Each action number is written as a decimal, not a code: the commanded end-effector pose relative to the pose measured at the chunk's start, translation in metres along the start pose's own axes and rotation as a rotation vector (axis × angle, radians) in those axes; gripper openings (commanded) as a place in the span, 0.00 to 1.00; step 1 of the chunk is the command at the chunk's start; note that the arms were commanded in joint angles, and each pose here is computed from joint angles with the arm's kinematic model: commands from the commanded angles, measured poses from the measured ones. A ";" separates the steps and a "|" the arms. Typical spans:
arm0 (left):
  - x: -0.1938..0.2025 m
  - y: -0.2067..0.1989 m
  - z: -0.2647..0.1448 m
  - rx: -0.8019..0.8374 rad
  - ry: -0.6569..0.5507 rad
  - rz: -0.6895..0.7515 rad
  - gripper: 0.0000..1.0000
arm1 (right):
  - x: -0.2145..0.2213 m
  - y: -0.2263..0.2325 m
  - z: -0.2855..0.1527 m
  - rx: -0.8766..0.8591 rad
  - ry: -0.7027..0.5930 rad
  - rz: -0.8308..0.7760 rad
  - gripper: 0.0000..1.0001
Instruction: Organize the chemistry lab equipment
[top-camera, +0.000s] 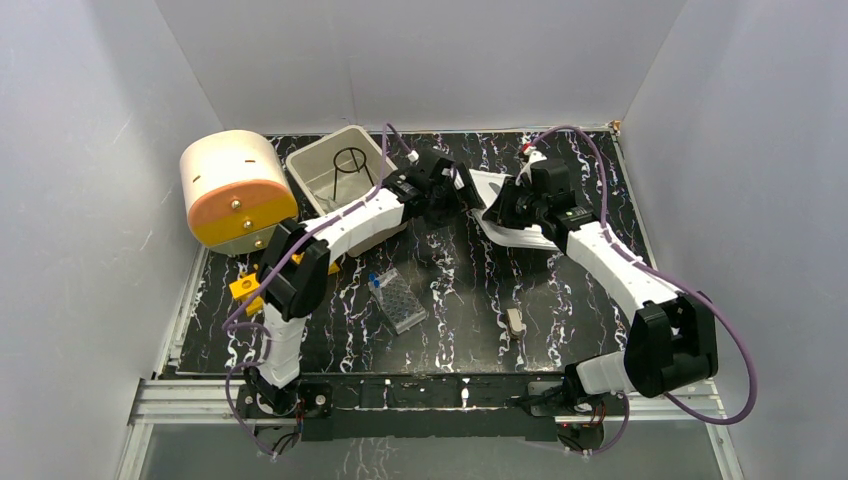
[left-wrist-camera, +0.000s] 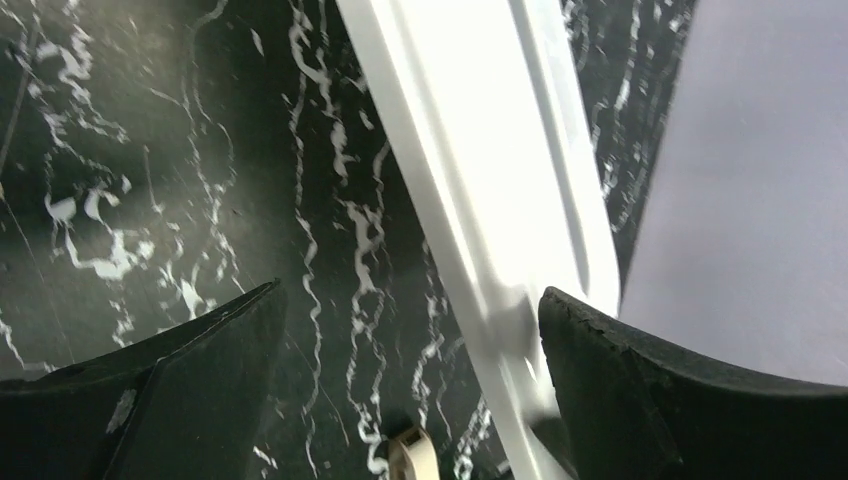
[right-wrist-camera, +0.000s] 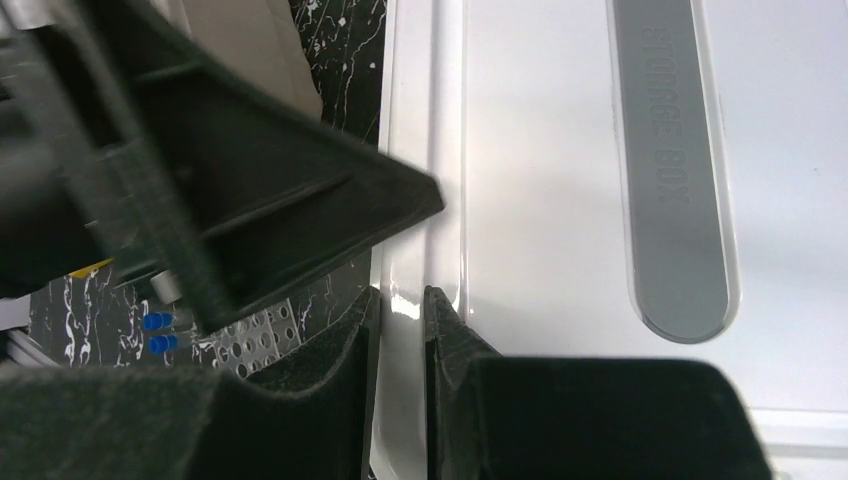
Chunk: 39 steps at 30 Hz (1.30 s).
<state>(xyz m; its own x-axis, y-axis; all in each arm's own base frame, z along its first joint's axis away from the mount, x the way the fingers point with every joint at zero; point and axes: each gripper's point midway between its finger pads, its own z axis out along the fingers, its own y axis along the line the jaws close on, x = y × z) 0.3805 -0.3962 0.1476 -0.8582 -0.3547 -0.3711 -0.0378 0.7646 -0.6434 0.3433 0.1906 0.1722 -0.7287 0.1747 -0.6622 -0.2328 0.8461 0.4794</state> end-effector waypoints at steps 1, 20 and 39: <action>-0.029 -0.013 0.009 0.005 -0.123 0.043 0.92 | -0.020 0.019 -0.012 -0.069 -0.086 -0.016 0.06; -0.022 -0.052 0.024 0.189 -0.070 -0.025 0.10 | -0.004 0.021 -0.022 -0.092 -0.084 0.039 0.07; -0.121 -0.101 -0.128 0.395 -0.213 0.171 0.00 | -0.096 0.064 -0.094 -0.152 -0.282 0.017 0.77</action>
<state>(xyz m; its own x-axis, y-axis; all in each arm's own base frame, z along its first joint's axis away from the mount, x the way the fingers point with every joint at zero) 0.4181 -0.4199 0.2101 -0.8155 -0.2781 -0.5075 0.2082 0.6772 -0.7057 0.3370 0.1820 0.2567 -0.6292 0.2953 -0.7189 -0.2570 0.7940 0.5510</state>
